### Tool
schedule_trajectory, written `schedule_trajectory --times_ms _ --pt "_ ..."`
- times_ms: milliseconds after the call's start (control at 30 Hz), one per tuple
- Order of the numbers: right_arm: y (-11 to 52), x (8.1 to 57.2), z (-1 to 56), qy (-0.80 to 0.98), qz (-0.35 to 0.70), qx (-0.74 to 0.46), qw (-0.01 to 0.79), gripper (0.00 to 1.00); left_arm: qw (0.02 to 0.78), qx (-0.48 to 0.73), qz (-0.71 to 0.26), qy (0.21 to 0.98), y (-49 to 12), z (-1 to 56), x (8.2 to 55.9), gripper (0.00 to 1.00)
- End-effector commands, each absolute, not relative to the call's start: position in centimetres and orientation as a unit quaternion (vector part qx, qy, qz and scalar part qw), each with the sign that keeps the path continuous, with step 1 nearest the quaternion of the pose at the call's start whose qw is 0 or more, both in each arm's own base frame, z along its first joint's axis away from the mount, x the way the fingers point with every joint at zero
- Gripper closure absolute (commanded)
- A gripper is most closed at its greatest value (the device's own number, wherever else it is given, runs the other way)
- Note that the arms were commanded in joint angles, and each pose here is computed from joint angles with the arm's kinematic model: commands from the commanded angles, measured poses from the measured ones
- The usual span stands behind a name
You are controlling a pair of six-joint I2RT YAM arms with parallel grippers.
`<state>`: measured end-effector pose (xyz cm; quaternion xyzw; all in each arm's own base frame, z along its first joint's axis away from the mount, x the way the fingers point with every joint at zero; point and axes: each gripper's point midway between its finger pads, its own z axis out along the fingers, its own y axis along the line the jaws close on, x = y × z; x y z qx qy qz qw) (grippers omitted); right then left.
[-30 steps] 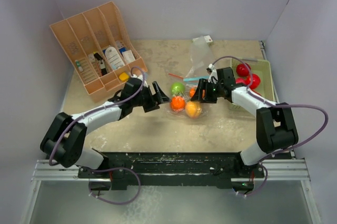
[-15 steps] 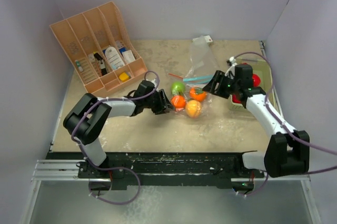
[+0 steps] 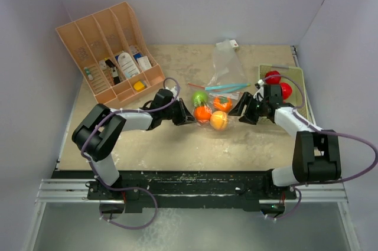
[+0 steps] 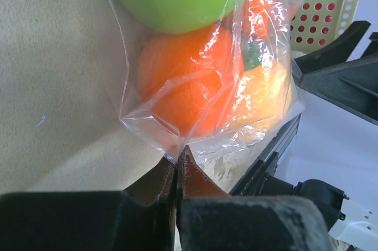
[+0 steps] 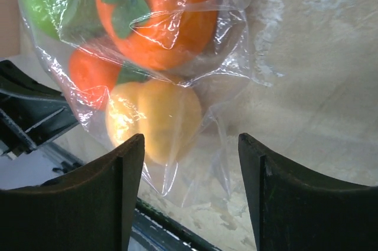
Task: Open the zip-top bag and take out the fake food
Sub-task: Adjust the zipper food storage bag at the center of the board.
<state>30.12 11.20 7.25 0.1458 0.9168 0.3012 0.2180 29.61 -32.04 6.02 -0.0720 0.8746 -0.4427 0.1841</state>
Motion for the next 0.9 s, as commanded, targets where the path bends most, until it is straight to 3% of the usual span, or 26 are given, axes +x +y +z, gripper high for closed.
schedule_trajectory --times_ms 0,100,200,400,433,567,633,700,867 --pt "13.5 30.1 7.8 0.897 0.373 0.11 0.209 0.44 0.21 -0.051 -0.491 0.844 -33.0 9.6 29.5 1.0" --pt "13.5 30.1 8.4 0.896 0.375 0.1 0.218 0.78 0.211 -0.049 -0.492 0.843 -32.8 9.9 29.1 1.0" --pt "13.2 30.3 9.2 0.897 0.367 0.089 0.229 0.99 0.21 -0.049 -0.493 0.842 -32.5 10.1 28.7 1.0" --pt "12.8 31.3 13.2 0.888 0.355 0.067 0.286 1.0 0.224 -0.045 -0.49 0.842 -32.1 11.7 28.7 0.97" --pt "12.8 31.5 14.1 0.885 0.353 0.061 0.298 1.0 0.227 -0.048 -0.479 0.846 -31.8 11.8 29.0 0.89" --pt "13.5 30.6 14.1 0.891 0.35 0.031 0.289 1.0 0.241 -0.06 -0.461 0.852 -30.1 12.7 30.0 0.32" --pt "14.4 29.3 12.7 0.901 0.344 0.009 0.263 1.0 0.253 -0.067 -0.45 0.854 -29.1 13.2 30.7 0.14" --pt "15.9 27.8 11.4 0.908 0.344 -0.013 0.238 1.0 0.266 -0.074 -0.427 0.861 -27.8 13.6 31.3 0.09" --pt "20.6 25.4 10.7 0.902 0.373 -0.076 0.202 1.0 0.297 -0.073 -0.397 0.865 -26.1 15.5 32.2 0.09"
